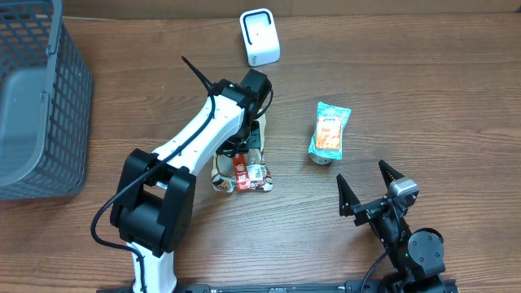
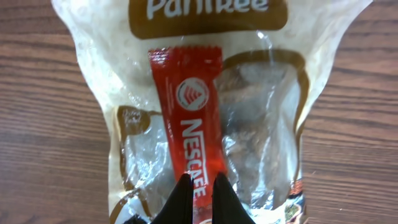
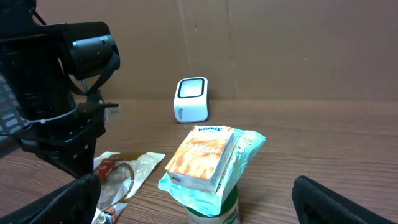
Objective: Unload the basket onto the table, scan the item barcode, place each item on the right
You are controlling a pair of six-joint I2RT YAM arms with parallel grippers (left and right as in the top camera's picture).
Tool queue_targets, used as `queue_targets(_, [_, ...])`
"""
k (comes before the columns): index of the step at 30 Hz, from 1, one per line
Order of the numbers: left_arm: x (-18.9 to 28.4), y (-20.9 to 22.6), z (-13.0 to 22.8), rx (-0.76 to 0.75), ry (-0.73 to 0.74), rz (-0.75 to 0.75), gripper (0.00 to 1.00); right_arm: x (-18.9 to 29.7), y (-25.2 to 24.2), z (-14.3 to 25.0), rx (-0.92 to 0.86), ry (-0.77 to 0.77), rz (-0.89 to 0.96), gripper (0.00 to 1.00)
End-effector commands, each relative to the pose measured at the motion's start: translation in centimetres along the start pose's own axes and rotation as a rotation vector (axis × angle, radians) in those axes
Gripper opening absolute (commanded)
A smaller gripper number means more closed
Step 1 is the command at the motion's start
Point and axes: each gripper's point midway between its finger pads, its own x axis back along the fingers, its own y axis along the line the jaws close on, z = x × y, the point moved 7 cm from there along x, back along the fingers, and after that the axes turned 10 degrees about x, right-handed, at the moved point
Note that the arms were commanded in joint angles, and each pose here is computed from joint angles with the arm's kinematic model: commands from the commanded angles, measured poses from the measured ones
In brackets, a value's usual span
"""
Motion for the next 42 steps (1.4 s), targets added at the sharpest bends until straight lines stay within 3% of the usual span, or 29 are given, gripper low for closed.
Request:
queue_targets(1, [-0.1, -1.0, -0.1, 0.000, 0.010, 0.041, 0.04, 0.0, -0.1, 0.3, -0.004, 0.001, 0.009, 1.00])
queue_targets(8, [-0.2, 0.4, -0.2, 0.017, 0.027, -0.015, 0.09, 0.0, -0.1, 0.3, -0.004, 0.001, 0.009, 1.00])
queue_targets(12, [-0.2, 1.1, -0.1, 0.028, 0.055, -0.034, 0.19, 0.0, -0.1, 0.3, -0.004, 0.001, 0.009, 1.00])
queue_targets(15, [-0.3, 0.9, 0.2, 0.034, 0.076, -0.016, 0.44, 0.0, -0.1, 0.3, -0.004, 0.001, 0.009, 1.00])
queue_targets(23, [-1.8, 0.7, 1.1, 0.065, 0.088, -0.012, 0.25, 0.0, -0.1, 0.3, -0.004, 0.001, 0.009, 1.00])
queue_targets(31, [-3.2, 1.1, 1.7, 0.074, 0.096, -0.020, 0.23, 0.0, -0.1, 0.3, -0.004, 0.001, 0.009, 1.00])
queue_targets(36, [-3.6, 0.7, 1.6, 0.075, 0.089, 0.017, 0.04, 0.0, -0.1, 0.3, -0.004, 0.001, 0.009, 1.00])
queue_targets(42, [-1.5, 2.3, 0.4, 0.041, 0.063, -0.056, 0.04, 0.0, -0.1, 0.3, -0.004, 0.001, 0.009, 1.00])
